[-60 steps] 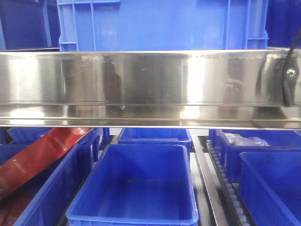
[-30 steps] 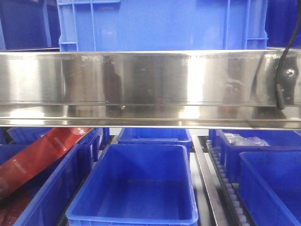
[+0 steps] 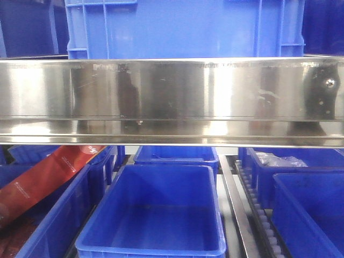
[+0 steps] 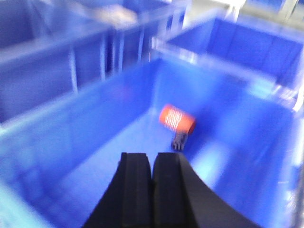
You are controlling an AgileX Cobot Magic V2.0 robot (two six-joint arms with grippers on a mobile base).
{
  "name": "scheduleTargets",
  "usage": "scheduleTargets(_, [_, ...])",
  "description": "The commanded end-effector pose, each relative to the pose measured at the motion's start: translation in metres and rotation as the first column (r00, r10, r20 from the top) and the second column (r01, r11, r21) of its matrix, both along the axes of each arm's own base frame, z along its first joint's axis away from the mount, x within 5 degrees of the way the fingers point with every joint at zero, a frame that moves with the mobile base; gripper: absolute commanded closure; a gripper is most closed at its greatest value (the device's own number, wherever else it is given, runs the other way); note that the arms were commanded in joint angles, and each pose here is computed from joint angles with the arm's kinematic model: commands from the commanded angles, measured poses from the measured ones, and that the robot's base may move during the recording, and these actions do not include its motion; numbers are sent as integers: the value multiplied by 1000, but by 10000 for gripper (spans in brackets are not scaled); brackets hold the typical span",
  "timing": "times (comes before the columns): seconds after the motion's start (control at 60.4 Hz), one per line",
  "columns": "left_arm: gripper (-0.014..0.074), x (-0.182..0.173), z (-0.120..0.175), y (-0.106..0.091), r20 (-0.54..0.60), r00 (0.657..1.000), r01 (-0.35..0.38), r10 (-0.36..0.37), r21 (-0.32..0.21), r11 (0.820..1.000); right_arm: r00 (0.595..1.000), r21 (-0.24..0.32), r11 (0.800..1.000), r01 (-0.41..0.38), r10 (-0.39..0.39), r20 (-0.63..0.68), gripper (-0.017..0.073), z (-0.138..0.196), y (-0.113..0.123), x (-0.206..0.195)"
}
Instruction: Place cylindrical capacitor in blue bin on shelf
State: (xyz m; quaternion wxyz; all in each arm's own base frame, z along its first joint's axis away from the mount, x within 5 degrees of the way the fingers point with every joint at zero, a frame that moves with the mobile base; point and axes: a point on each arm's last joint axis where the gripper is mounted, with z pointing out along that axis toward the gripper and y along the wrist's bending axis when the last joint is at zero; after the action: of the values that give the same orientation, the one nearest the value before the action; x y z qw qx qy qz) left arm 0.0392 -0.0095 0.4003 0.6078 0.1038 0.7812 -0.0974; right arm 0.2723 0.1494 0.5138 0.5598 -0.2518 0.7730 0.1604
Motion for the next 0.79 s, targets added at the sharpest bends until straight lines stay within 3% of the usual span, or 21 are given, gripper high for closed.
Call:
scheduleTargets(0.0, [704, 0, 2, -1, 24, 1000, 1, -1, -24, 1000, 999, -1, 1000, 15, -15, 43, 711, 12, -12, -18])
scheduleTargets(0.248, [704, 0, 2, 0, 30, 1000, -3, 4, -18, 1000, 995, -54, 997, 61, -56, 87, 710, -7, -38, -56])
scheduleTargets(0.53, [704, 1, 8, -1, 89, 996, 1, 2, -37, 999, 992, 9, 995, 98, -98, 80, 711, -75, -67, -108])
scheduleTargets(0.778, [704, 1, 9, -1, 102, 995, 2, 2, -41, 999, 970, 29, 970, 242, -242, 18, 711, -147, -107, -153])
